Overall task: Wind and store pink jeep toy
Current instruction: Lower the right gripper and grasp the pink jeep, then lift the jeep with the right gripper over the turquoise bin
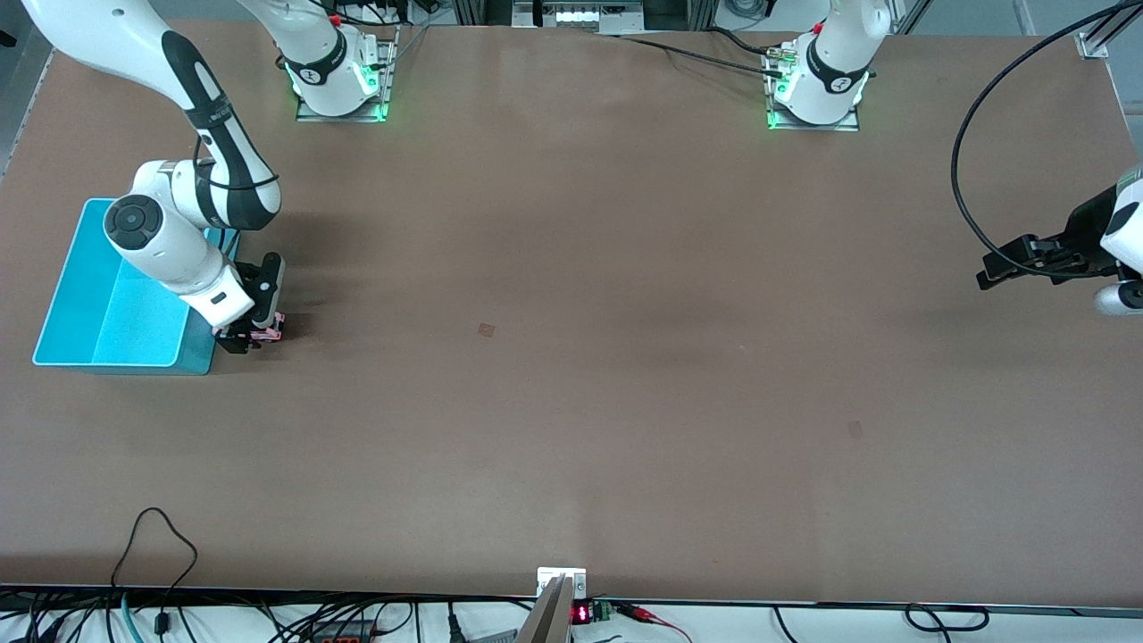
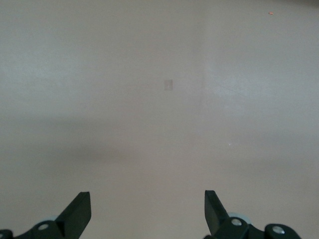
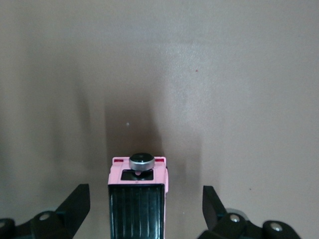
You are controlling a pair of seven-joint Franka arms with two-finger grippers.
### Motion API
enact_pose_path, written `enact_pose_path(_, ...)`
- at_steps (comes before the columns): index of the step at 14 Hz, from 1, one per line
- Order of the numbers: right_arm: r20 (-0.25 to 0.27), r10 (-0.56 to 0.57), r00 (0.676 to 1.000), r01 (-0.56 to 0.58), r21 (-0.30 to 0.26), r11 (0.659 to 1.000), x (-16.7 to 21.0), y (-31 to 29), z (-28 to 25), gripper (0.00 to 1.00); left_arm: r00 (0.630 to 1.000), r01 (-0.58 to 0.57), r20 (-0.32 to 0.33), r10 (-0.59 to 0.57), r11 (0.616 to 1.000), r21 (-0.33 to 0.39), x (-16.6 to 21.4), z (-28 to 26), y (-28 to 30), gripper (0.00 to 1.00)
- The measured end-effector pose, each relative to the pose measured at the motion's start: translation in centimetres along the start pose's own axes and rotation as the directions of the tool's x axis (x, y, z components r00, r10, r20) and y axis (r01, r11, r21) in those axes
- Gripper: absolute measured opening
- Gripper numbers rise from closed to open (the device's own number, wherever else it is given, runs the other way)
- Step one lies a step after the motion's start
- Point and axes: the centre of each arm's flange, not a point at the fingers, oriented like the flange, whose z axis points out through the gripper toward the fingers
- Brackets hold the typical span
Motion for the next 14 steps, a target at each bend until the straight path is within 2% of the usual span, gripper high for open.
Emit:
enact_pose_path(2, -0.003, 0.004, 1.000, -0.004, -0.002, 1.000, -0.4, -0.1, 1.0, 1.00, 1.000, -0.003, 0.000, 0.003, 1.000, 0.000, -0.1, -0.1, 0.0, 1.00)
enact_pose_path(3, -0.004, 0.005, 1.000, -0.005, 0.001, 1.000, -0.5, -0.3, 1.4, 0.96, 1.000, -0.005, 0.000, 0.005, 1.000, 0.000, -0.1, -0.2, 0.1, 1.00)
enact_pose_path(4, -0.005, 0.005, 1.000, -0.005, 0.004, 1.000, -0.6, -0.3, 1.8, 0.96, 1.000, -0.006, 0.000, 0.006, 1.000, 0.000, -0.2, -0.2, 0.1, 1.00)
enact_pose_path(5, -0.006, 0.005, 1.000, -0.005, 0.006, 1.000, -0.6, -0.4, 1.9, 0.88, 1.000, -0.007, 0.000, 0.007, 1.000, 0.000, -0.2, -0.2, 0.1, 1.00)
enact_pose_path(7, -0.007, 0.004, 1.000, -0.004, 0.008, 1.000, -0.5, -0.4, 2.1, 0.63, 1.000, -0.007, -0.001, 0.007, 1.000, 0.000, -0.2, -0.2, 0.1, 1.00)
enact_pose_path(8, -0.007, 0.005, 1.000, -0.005, 0.009, 1.000, -0.5, -0.4, 2.0, 0.57, 1.000, -0.007, -0.001, 0.007, 1.000, 0.000, -0.2, -0.2, 0.1, 1.00)
enact_pose_path(11, -0.015, 0.044, 0.999, -0.043, 0.006, 0.999, 0.3, -0.3, 1.9, 0.57, 1.000, -0.007, 0.001, 0.007, 1.000, 0.000, -0.2, -0.3, 0.1, 1.00)
enact_pose_path(14, -0.039, 0.176, 0.984, -0.176, -0.011, 0.984, 2.9, 0.3, 1.1, 0.57, 1.000, -0.007, 0.001, 0.007, 1.000, 0.000, -0.2, -0.3, 0.1, 1.00)
